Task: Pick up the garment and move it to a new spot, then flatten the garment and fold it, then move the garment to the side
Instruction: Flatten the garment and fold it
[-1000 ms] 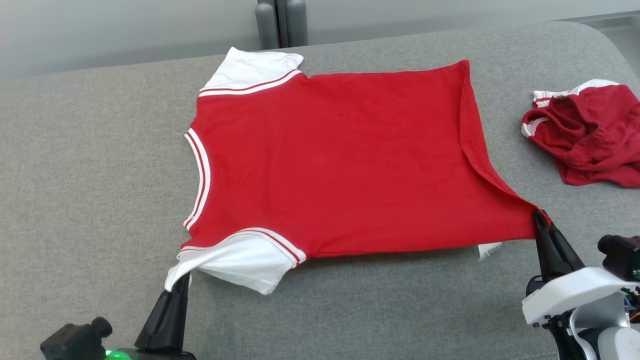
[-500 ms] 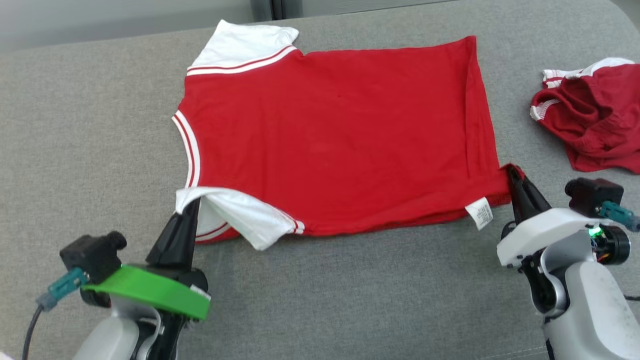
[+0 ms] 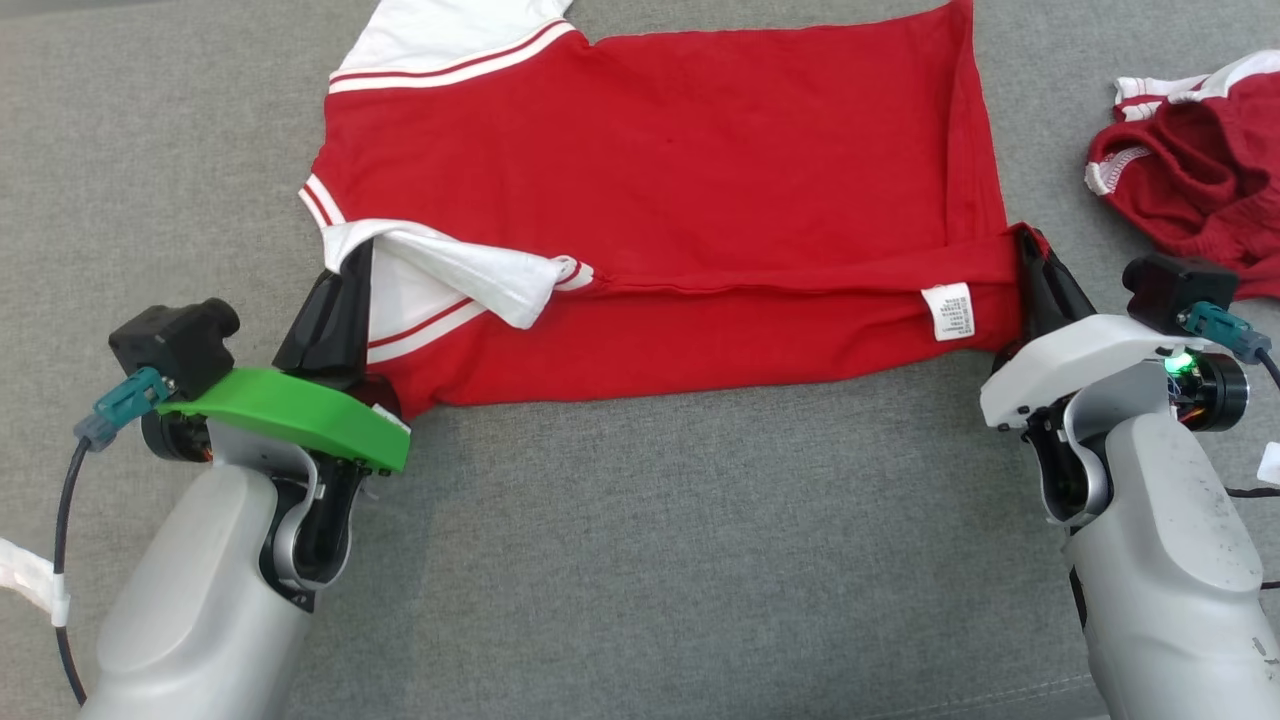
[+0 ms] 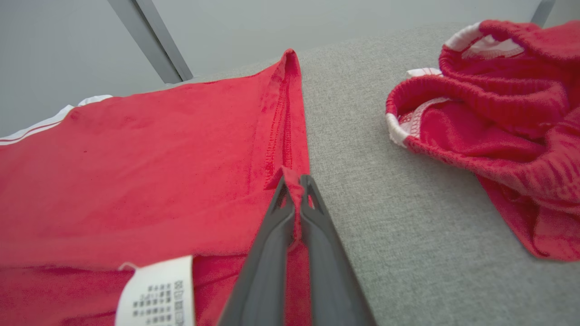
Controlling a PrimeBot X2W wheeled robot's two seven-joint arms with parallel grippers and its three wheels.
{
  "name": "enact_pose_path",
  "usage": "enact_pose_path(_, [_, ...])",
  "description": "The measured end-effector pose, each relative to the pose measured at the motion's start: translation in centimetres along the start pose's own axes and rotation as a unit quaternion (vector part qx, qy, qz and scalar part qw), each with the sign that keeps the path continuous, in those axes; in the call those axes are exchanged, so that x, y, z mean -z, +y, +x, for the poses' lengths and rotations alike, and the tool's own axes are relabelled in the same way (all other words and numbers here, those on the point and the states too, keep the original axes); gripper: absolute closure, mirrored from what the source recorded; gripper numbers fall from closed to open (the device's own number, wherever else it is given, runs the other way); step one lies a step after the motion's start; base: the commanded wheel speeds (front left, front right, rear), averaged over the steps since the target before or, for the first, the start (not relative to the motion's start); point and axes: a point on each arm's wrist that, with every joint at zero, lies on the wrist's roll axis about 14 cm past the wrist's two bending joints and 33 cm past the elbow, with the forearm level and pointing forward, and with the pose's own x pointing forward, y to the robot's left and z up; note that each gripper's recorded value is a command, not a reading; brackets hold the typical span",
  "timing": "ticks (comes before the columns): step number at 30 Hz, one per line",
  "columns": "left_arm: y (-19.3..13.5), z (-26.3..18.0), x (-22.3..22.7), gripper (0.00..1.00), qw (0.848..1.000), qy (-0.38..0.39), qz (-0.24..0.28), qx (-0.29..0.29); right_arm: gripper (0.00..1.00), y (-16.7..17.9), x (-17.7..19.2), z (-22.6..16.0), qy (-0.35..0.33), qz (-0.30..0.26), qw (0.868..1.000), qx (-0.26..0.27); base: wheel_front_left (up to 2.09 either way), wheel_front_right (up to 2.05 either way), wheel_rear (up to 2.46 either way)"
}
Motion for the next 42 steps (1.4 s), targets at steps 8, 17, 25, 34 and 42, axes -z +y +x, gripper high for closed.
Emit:
enact_pose_path(8, [-0.5, 0.9, -1.5, 0.00, 0.999, -0.036, 0.013, 0.003, 0.00, 0.4, -2.4, -0.1, -0.062, -0.001, 0.998, -0.006, 0.00, 0.00, 0.00])
enact_pose_path(17, [-0.9, -2.5, -3.1, 0.00, 0.997, -0.077, 0.002, -0.011, 0.00, 0.5, -3.9, -3.3, -0.096, -0.057, 0.994, -0.011, 0.00, 0.00, 0.00])
enact_pose_path(25, [1.2, -7.9, 1.0, 0.00, 0.997, -0.004, -0.023, -0.073, 0.00, 0.5, -2.8, -7.1, -0.065, -0.072, 0.995, -0.012, 0.00, 0.00, 0.00])
enact_pose_path(34, [2.0, -9.6, 6.0, 0.00, 0.984, 0.100, -0.094, -0.112, 0.00, 0.8, -2.6, -8.2, -0.051, -0.073, 0.996, -0.017, 0.00, 0.00, 0.00])
enact_pose_path(42, [2.4, -7.4, 6.5, 0.00, 0.980, 0.097, -0.137, -0.111, 0.00, 0.3, -1.5, -7.7, -0.029, -0.072, 0.997, -0.012, 0.00, 0.00, 0.00])
